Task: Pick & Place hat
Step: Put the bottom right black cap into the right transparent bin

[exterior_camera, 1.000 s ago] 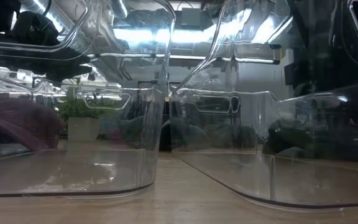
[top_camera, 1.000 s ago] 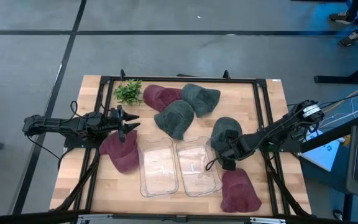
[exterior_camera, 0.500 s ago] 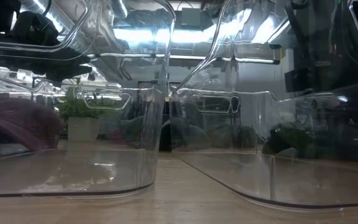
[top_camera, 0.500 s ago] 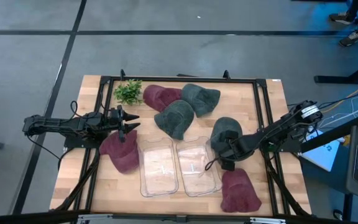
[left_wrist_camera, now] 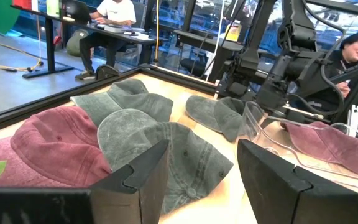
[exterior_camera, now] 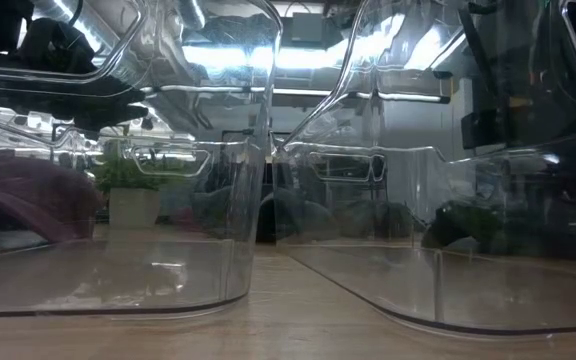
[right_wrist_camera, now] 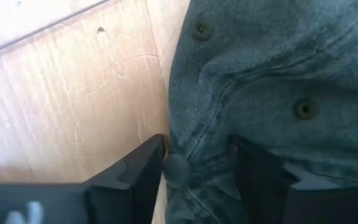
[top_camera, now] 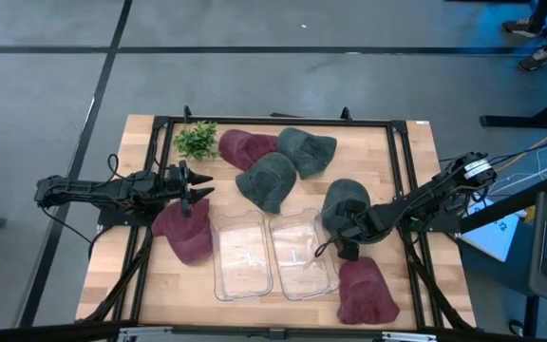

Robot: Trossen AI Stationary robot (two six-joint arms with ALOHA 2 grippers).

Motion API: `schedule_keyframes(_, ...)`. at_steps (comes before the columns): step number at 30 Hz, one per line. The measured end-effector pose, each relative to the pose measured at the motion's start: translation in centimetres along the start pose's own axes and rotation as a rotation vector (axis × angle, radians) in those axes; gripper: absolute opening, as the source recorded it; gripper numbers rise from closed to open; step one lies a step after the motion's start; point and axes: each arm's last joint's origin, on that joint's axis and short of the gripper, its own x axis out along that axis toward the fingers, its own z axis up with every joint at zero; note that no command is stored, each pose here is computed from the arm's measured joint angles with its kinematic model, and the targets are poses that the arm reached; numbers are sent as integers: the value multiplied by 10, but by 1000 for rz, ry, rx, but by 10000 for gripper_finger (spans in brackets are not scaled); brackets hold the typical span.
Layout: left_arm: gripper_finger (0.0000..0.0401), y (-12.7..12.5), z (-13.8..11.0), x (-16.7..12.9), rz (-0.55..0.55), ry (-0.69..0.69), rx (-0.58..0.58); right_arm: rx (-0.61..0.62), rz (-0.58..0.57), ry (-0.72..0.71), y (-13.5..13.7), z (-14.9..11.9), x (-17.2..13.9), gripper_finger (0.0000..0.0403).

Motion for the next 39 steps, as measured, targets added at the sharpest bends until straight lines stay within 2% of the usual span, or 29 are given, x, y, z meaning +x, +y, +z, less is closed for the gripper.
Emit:
schedule_keyframes(8, 185, 0, 0, 0, 0, 0, 0, 4, 13, -10, 1, 1, 0, 82)
schedule_keyframes(14, 185, 0, 0, 0, 0, 1, 0, 7, 13, -25, -1, 1, -3, 40)
schedule_keyframes(17, 185, 0, 0, 0, 0, 1, 0, 9, 20, -34, -2, 1, -6, 36)
schedule_keyframes(23, 185, 0, 0, 0, 0, 1, 0, 16, 28, -49, -4, 1, -11, 61)
schedule_keyframes(28, 185, 0, 0, 0, 0, 0, 0, 39, 29, -45, -13, 0, -19, 41)
schedule_keyframes(33, 185, 0, 0, 0, 0, 0, 0, 83, 51, -89, -24, 1, -35, 34)
schedule_keyframes(39, 185, 0, 0, 0, 0, 1, 0, 204, 71, -151, -37, -2, -57, 55)
